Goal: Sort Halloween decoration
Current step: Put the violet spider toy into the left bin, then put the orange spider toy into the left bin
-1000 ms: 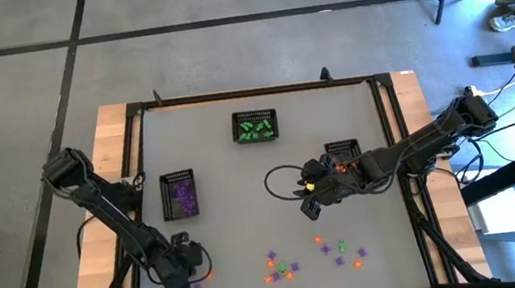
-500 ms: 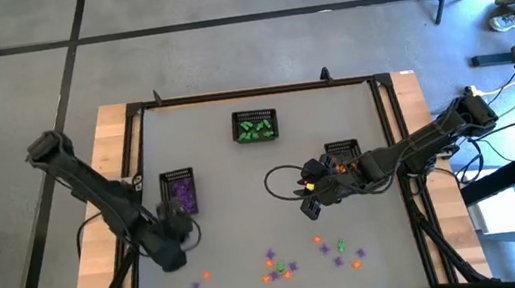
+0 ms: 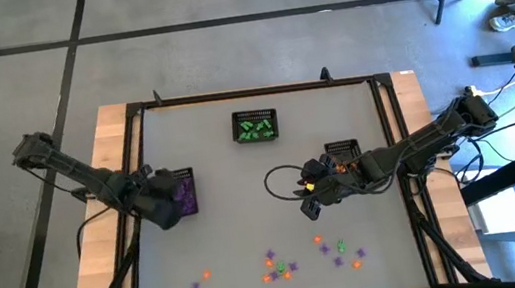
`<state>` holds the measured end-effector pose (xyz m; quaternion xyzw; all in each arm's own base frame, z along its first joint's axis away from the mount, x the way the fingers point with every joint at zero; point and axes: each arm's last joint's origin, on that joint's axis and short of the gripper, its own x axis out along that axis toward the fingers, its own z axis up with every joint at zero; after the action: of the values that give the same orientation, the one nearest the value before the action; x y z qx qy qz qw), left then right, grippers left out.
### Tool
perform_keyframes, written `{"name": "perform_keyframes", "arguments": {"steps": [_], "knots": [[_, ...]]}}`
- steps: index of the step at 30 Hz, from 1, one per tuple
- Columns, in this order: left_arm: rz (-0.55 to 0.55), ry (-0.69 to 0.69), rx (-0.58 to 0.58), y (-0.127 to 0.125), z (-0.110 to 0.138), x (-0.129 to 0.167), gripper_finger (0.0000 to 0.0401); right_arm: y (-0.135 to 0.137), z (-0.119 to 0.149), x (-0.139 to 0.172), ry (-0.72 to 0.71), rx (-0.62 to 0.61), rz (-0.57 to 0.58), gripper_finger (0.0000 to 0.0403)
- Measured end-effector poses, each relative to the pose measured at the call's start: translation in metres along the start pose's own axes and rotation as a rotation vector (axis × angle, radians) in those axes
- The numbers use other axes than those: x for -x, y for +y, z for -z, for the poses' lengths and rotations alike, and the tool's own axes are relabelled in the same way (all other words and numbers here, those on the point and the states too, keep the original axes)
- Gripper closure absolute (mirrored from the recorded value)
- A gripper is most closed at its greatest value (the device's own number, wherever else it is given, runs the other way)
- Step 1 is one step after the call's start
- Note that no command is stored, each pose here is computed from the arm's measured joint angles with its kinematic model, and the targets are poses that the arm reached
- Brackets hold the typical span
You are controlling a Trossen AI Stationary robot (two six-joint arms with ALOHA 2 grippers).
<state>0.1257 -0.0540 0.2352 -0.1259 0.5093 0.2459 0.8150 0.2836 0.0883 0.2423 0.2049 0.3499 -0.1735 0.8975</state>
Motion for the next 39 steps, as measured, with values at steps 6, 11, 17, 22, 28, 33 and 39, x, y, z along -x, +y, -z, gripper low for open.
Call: {"name": "perform_keyframes", "arguments": {"steps": [6, 11, 17, 22, 28, 33, 39], "knots": [[0.069, -0.029, 0.027, 0.003, -0.010, 0.007, 0.0268, 0.000, -0.001, 0.000, -0.017, -0.007, 0.009, 0.0253], [0.408, -0.183, -0.076, -0.034, -0.030, 0.020, 0.0264, 0.000, -0.001, 0.000, -0.017, -0.008, 0.008, 0.0253], [0.570, -0.164, -0.288, -0.094, -0.023, 0.012, 0.0280, 0.000, -0.001, 0.000, -0.017, -0.008, 0.009, 0.0253], [0.600, 0.016, -0.427, -0.135, 0.004, -0.005, 0.0283, 0.000, -0.001, 0.000, -0.016, -0.028, 0.010, 0.0253], [0.595, 0.103, -0.476, -0.164, 0.036, -0.024, 0.0283, 0.000, -0.001, 0.000, -0.015, -0.030, 0.011, 0.0253], [0.564, 0.116, -0.441, -0.177, 0.046, -0.040, 0.0283, 0.000, -0.001, 0.000, -0.015, -0.030, 0.011, 0.0253], [0.479, 0.142, -0.375, -0.179, 0.046, -0.059, 0.0283, 0.000, 0.001, -0.003, -0.007, -0.025, 0.019, 0.0253]]}}
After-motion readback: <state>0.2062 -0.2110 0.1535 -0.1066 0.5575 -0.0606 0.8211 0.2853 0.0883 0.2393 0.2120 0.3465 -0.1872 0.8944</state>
